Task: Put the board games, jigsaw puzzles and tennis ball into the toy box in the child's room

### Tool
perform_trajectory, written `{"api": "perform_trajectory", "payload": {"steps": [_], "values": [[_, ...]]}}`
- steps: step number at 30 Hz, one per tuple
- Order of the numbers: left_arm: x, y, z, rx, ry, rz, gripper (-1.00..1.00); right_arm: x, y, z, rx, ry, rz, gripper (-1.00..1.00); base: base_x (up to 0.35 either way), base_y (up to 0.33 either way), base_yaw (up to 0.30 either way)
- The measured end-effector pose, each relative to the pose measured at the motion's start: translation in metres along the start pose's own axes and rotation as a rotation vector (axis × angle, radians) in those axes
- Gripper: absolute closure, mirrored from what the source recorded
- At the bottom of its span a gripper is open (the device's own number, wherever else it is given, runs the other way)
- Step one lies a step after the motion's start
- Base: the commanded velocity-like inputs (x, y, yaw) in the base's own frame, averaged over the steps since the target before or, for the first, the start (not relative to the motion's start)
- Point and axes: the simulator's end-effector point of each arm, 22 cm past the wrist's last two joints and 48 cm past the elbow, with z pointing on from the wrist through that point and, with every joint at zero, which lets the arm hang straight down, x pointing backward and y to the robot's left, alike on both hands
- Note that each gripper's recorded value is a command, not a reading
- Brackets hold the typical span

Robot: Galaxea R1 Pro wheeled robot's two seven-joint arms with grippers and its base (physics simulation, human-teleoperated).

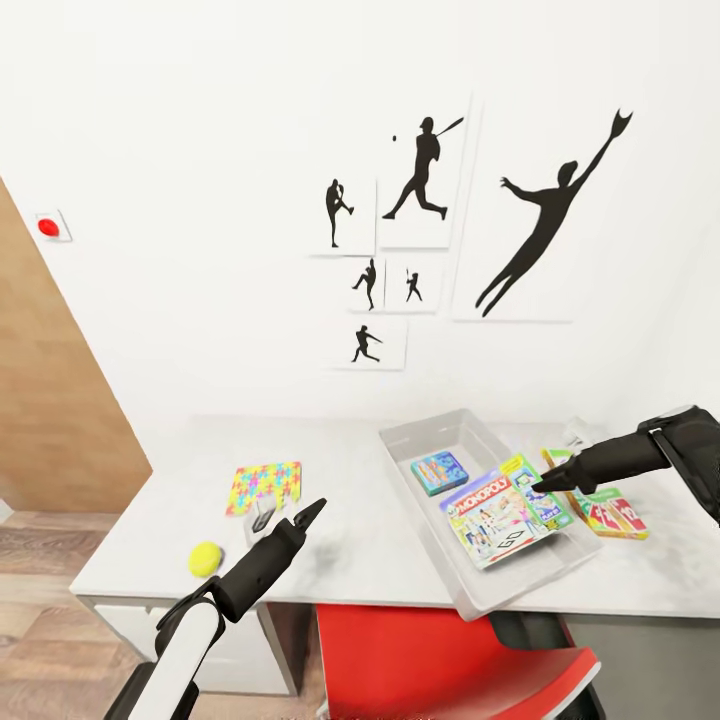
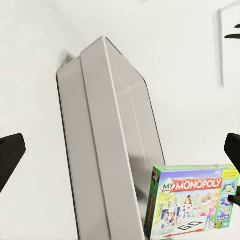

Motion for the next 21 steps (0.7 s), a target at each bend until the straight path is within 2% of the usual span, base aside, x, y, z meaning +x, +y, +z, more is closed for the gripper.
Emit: {"api": "perform_trajectory", "payload": {"steps": [9,17,21], "values": [[0.003,0.007,0.002,-0.011,0.007,-0.007,-1.0,0.004,-0.002,0.009,-0.002,0.022,0.0,1.0,0.0,0.0,0.0],[0.005,0.013,0.004,-0.022,0.013,-0.014,-1.0,0.003,0.01,0.019,-0.059,0.034,0.0,1.0,0.0,0.0,0.0],[0.007,0.017,0.004,-0.027,0.016,-0.017,-1.0,0.002,0.01,0.021,-0.065,0.045,-0.003,1.0,0.0,0.0,0.0]]}}
